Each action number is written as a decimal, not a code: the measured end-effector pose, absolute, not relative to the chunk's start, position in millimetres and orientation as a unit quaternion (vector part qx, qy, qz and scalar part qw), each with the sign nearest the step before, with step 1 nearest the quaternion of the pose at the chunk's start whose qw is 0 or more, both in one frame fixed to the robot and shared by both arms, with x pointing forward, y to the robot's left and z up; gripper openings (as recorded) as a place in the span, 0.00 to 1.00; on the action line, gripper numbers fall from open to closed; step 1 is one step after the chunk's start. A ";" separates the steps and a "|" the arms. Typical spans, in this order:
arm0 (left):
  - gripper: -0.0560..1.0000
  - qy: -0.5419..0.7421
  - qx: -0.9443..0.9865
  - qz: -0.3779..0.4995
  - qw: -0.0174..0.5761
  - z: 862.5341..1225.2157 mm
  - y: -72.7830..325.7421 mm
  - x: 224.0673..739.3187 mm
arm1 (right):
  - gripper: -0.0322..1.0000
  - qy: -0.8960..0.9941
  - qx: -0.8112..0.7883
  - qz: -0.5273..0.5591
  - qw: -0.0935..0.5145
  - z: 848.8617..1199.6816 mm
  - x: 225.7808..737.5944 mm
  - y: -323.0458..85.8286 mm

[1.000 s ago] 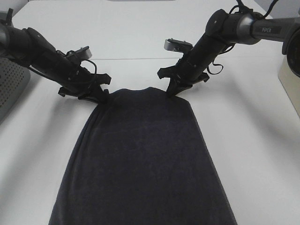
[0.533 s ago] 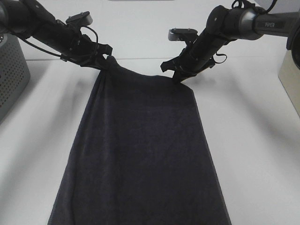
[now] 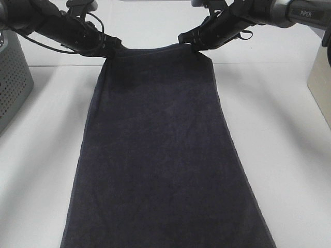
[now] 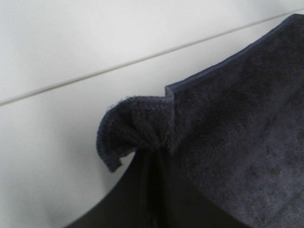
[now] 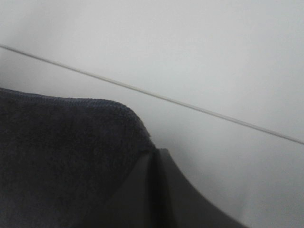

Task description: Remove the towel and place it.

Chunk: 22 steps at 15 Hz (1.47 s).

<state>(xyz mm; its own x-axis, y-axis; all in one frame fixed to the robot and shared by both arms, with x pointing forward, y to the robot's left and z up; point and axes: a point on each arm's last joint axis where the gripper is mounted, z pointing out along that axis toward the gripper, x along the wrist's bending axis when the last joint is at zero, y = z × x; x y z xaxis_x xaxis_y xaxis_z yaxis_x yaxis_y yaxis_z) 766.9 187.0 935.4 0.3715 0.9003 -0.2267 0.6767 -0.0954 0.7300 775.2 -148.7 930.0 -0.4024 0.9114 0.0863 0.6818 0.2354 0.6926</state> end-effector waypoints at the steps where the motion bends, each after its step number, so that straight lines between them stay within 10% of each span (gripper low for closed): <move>1: 0.06 0.537 0.726 0.157 0.400 936.5 188.1 769.3 | 0.04 0.762 0.519 0.342 0.181 932.0 777.7 -151.0; 22: 0.06 0.473 0.720 0.242 0.447 898.7 181.2 820.9 | 0.04 0.708 0.536 0.376 0.265 878.8 802.4 -170.5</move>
